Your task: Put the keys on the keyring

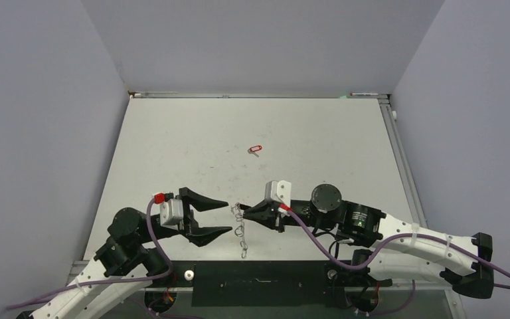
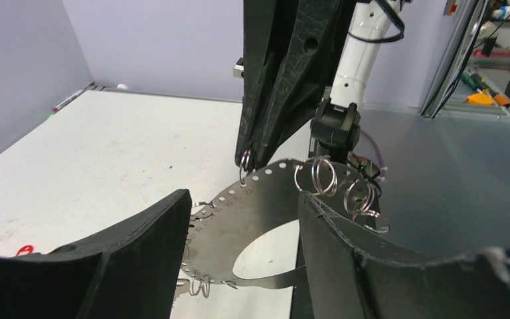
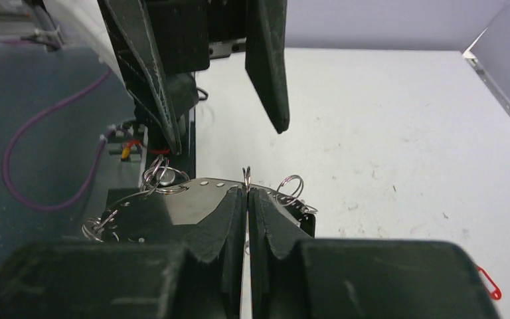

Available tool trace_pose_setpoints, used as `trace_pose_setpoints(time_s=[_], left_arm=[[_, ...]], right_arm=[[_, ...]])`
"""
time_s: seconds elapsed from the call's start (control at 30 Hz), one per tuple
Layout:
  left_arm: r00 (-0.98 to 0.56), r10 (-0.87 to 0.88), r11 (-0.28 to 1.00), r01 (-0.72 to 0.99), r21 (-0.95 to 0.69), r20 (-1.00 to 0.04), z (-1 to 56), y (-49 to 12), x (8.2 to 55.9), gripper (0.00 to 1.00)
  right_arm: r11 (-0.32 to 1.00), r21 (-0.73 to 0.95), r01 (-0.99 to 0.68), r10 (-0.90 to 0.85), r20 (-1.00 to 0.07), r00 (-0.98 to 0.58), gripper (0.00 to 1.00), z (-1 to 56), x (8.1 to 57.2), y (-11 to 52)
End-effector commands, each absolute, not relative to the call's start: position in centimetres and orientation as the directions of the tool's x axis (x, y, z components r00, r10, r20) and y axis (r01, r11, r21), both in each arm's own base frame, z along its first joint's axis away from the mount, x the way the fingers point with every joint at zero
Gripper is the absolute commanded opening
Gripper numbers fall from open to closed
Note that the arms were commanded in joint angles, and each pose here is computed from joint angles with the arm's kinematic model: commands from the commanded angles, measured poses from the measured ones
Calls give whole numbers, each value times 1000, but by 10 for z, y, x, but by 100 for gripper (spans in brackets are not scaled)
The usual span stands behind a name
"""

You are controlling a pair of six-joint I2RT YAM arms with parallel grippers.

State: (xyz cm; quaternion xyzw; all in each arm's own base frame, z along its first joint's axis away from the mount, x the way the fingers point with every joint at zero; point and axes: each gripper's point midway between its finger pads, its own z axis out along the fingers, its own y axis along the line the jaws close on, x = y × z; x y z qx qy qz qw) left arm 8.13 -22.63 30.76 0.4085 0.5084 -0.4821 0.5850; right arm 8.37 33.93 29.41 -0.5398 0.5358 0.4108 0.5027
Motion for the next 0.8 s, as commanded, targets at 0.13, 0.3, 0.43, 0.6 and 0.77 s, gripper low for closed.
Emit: trace_pose_setpoints(time_s=[0.13,0.3,0.43,0.6,0.77], left_arm=[[5,-354,173,983,-61,-935,347,-227,78,50],[-44,-372,125,987,-97,-927,350,-235,77,42],[-58,-391,114,987,-111,-919,353,-237,77,34],[-60,-396,107,988,-111,-916,354,-236,76,25],[-65,-397,95,989,-111,-916,354,-237,74,23]], right_arm=[[131,-20,-991,328,-943,62,5,382,79,330],[93,33,-995,452,-892,13,5,390,74,327],[59,73,-996,514,-857,-33,5,392,72,327],[-9,95,-995,572,-816,-83,5,399,65,325],[-56,95,-994,543,-832,-110,5,395,60,337]])
